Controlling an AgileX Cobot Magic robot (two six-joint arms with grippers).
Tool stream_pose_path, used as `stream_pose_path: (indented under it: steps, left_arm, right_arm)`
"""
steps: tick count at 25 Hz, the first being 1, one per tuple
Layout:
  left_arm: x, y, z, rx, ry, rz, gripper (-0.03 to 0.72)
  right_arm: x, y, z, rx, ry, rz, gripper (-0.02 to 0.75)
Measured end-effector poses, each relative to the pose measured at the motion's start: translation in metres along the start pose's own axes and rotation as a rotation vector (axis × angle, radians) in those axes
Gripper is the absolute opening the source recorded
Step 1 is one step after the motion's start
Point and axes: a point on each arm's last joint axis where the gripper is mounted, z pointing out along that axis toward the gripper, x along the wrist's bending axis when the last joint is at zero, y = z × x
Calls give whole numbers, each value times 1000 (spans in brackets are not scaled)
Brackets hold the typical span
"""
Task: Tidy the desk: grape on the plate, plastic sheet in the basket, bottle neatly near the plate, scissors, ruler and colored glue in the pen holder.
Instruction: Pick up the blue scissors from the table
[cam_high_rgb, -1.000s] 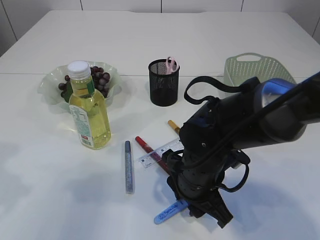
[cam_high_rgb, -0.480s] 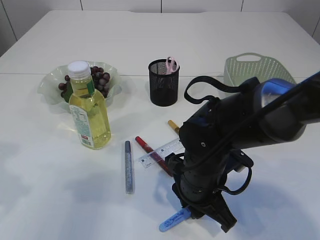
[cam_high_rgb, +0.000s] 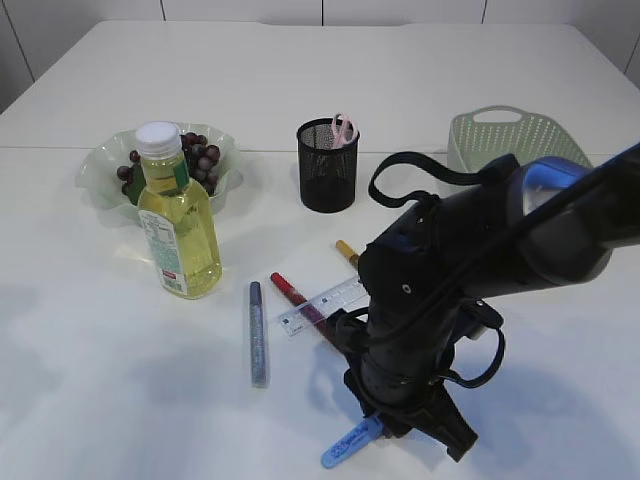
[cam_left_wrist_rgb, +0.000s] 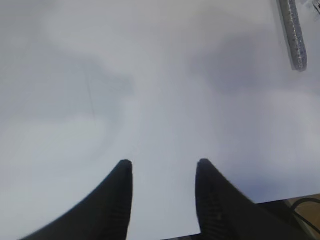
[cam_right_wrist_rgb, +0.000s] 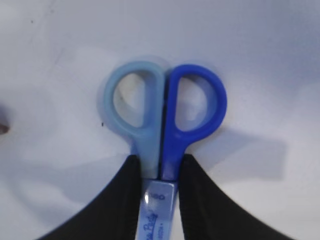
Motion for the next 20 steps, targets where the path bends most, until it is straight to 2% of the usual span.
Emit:
stream_pose_path:
  steps: [11,20]
  left_arm:
    - [0,0,0,0,1,1,309]
    - [0,0,0,-2,1,1,309]
  right_arm:
    - [0,-1,-6,9,11,-56,209]
    - [1,9,-22,-51,54,-218,209]
